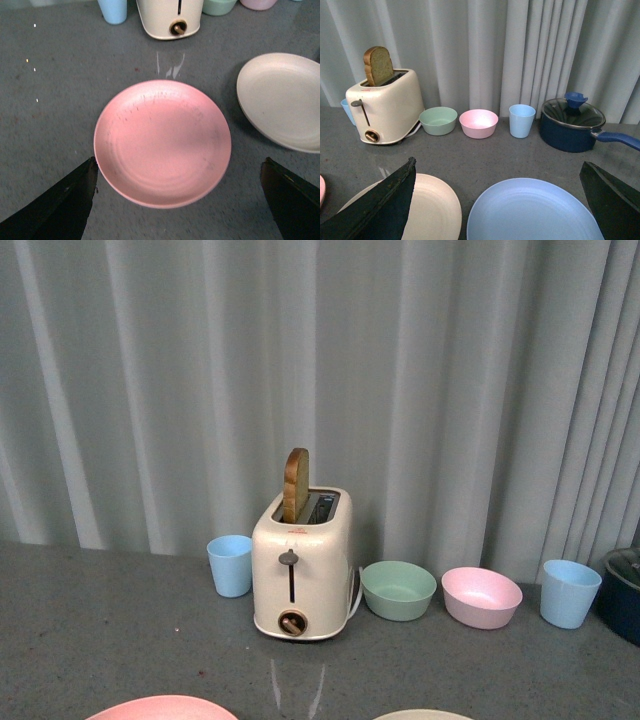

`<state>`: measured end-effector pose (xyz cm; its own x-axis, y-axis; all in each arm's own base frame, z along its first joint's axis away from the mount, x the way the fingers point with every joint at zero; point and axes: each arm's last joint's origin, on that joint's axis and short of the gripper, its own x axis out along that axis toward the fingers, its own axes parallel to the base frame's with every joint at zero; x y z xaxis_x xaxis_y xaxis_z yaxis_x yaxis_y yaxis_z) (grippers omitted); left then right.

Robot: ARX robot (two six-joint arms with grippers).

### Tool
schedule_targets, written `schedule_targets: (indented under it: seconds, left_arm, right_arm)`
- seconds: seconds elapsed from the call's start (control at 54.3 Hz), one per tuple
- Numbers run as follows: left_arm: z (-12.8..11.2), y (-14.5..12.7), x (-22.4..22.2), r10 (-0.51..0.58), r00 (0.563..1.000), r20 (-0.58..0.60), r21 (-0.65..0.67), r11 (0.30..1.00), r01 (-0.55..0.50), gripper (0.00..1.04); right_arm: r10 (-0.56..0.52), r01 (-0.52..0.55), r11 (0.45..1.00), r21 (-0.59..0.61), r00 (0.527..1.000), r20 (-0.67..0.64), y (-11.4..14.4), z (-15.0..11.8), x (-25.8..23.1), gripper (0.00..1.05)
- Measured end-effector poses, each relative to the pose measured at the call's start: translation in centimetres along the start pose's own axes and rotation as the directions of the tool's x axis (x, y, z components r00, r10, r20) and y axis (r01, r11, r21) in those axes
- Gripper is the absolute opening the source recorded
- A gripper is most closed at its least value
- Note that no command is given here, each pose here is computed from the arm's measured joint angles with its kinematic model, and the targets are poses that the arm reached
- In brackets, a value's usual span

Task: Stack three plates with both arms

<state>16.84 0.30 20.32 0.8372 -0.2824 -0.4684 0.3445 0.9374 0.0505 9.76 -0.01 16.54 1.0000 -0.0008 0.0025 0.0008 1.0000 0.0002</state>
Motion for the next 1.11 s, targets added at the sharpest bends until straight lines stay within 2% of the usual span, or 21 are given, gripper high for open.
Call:
schedule_targets:
  seconds: [0.074,0.166,0.295,0.498,0.719,1.106]
  left_arm:
    - [2.1,1.5,2.4,0.006,0.999,-0.033,0.028,1.000,-0.005,0.98]
    - [3.5,3.4,6.5,-0.033,0.987,-0.154,0.033,0.999,0.039,0.98]
    - [3.8,5.6,10.7,-0.046,0.954,-0.297,0.053,0.997,0.064,0.98]
    - [5.0,9.3,14.8,-0.031,0.909,-0.415,0.062,0.996,0.063,0.98]
    - [4.5,11.3,17.3,-0.016,0.863,-0.505,0.069,0.996,0.058,0.98]
    - [2.0,11.6,19.3,-0.075,0.787,-0.613,0.004,0.995,0.098,0.98]
  right_arm:
    - [0.000,0.000,1.000,0.000,1.000,0.000,0.0,0.0,0.0,0.97]
    - [0.000,0.000,1.000,0.000,1.000,0.000,0.0,0.0,0.0,0.97]
    - [0.000,0.000,1.000,0.000,1.000,0.000,0.0,0.0,0.0,0.97]
    - [0.000,0.000,1.000,0.000,1.000,0.000,0.0,0.0,0.0,0.97]
    - [0.000,0.000,1.000,0.000,1.000,0.000,0.0,0.0,0.0,0.97]
    - [0.000,0.000,1.000,0.000,1.000,0.000,0.0,0.0,0.0,0.97]
